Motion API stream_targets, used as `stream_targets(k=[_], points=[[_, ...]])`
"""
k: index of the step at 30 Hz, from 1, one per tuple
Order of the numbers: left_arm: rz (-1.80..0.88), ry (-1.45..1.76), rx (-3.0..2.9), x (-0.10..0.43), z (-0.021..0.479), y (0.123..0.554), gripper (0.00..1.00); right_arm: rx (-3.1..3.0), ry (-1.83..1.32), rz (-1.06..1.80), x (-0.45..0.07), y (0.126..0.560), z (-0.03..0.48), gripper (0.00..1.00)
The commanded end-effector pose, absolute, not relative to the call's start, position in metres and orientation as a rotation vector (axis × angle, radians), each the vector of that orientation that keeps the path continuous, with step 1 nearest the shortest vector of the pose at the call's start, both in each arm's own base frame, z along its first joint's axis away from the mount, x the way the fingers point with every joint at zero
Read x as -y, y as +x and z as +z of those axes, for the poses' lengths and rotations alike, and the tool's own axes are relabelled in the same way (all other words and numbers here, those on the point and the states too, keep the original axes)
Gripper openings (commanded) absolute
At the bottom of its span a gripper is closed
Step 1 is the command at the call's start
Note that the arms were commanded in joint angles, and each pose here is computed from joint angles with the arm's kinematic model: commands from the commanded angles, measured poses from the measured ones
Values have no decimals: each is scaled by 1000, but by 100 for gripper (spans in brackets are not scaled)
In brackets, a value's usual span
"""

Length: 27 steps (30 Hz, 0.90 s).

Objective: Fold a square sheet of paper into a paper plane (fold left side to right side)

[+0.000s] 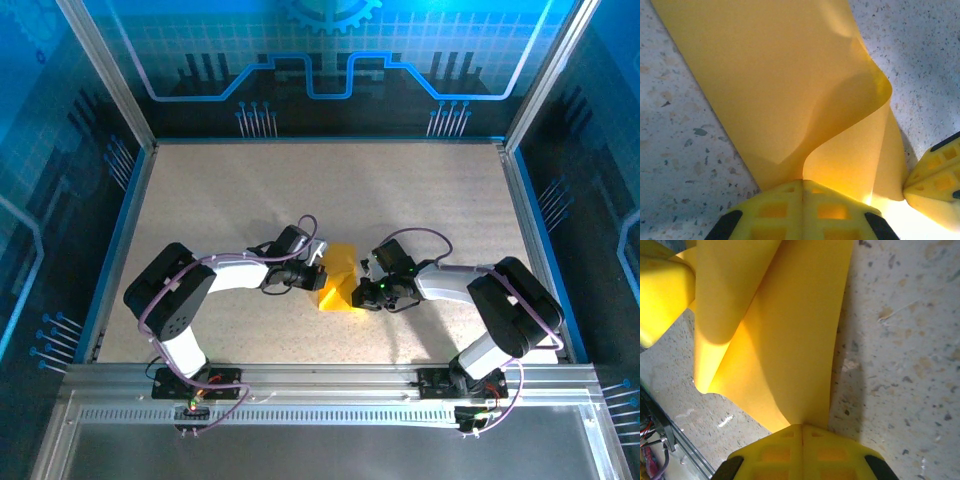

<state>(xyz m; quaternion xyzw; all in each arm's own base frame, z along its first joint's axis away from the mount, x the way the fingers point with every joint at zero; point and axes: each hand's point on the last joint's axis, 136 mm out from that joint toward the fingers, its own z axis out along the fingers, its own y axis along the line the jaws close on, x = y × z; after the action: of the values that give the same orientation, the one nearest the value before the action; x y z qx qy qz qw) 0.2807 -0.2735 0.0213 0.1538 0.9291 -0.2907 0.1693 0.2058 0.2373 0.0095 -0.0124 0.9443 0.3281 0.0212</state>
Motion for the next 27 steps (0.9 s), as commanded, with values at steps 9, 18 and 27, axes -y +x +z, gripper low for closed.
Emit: stream_targets(k=[9, 18, 27], points=[[-784, 442, -2661, 267, 8, 283, 0, -3033, -25, 881, -223, 190, -9, 0], [-763, 439, -2693, 262, -3, 277, 0, -2888, -77, 1039, -241, 204, 34, 0], [-753, 445, -2690, 262, -1, 276, 0, -2726, -71, 1168, -264, 232, 65, 0]])
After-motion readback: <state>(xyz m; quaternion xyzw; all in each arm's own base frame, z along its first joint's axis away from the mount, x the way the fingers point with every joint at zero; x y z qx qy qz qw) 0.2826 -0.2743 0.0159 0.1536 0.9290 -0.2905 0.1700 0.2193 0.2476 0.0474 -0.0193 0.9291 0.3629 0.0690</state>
